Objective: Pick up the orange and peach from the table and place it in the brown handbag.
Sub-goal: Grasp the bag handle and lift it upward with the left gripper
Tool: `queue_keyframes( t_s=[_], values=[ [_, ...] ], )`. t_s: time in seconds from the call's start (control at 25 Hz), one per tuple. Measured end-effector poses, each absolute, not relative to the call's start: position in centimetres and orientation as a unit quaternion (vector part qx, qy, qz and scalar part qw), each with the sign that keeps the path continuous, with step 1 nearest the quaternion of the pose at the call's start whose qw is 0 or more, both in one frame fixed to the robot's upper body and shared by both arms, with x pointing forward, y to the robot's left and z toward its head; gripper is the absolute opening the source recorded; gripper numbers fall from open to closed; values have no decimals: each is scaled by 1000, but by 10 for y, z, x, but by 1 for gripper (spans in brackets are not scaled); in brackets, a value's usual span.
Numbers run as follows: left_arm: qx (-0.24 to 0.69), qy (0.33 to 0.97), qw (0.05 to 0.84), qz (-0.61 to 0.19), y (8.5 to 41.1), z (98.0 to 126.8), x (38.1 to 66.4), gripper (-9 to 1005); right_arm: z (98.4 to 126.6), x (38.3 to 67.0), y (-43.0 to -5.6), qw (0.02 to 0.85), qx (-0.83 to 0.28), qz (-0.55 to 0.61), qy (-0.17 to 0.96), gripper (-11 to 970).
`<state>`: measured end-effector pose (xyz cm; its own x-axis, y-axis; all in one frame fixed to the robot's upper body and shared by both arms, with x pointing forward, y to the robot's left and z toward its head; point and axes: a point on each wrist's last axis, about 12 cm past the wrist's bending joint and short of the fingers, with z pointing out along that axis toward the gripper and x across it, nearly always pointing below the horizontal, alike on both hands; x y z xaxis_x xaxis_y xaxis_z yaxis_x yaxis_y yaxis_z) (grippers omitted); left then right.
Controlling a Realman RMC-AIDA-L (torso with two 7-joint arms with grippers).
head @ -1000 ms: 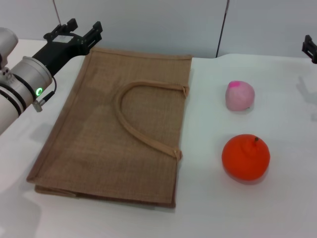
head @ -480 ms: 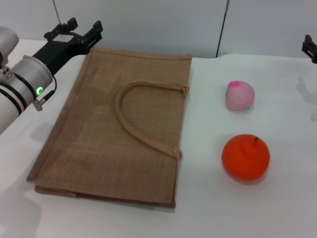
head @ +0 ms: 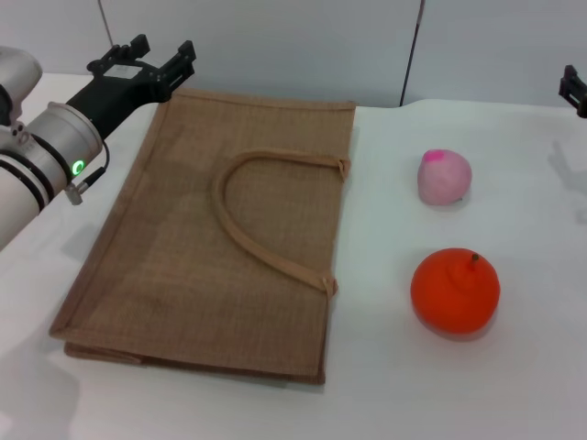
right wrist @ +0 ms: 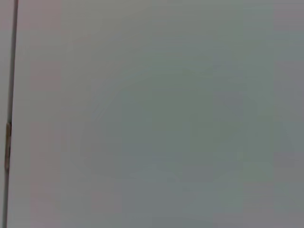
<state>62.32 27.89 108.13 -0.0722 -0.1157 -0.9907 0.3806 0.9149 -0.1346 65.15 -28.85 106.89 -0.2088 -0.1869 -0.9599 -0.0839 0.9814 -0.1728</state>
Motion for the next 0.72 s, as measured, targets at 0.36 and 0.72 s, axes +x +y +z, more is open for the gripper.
queue_keyframes(
  t_s=[0.36,0.72],
  values=[
    [95,708,676,-182,280,1083,624,752,1068,651,-290,622,-86,-42,777,833],
    [103,714,668,-185,279,1081,624,752,1068,651,-290,621,-86,-43,778,833]
  ],
)
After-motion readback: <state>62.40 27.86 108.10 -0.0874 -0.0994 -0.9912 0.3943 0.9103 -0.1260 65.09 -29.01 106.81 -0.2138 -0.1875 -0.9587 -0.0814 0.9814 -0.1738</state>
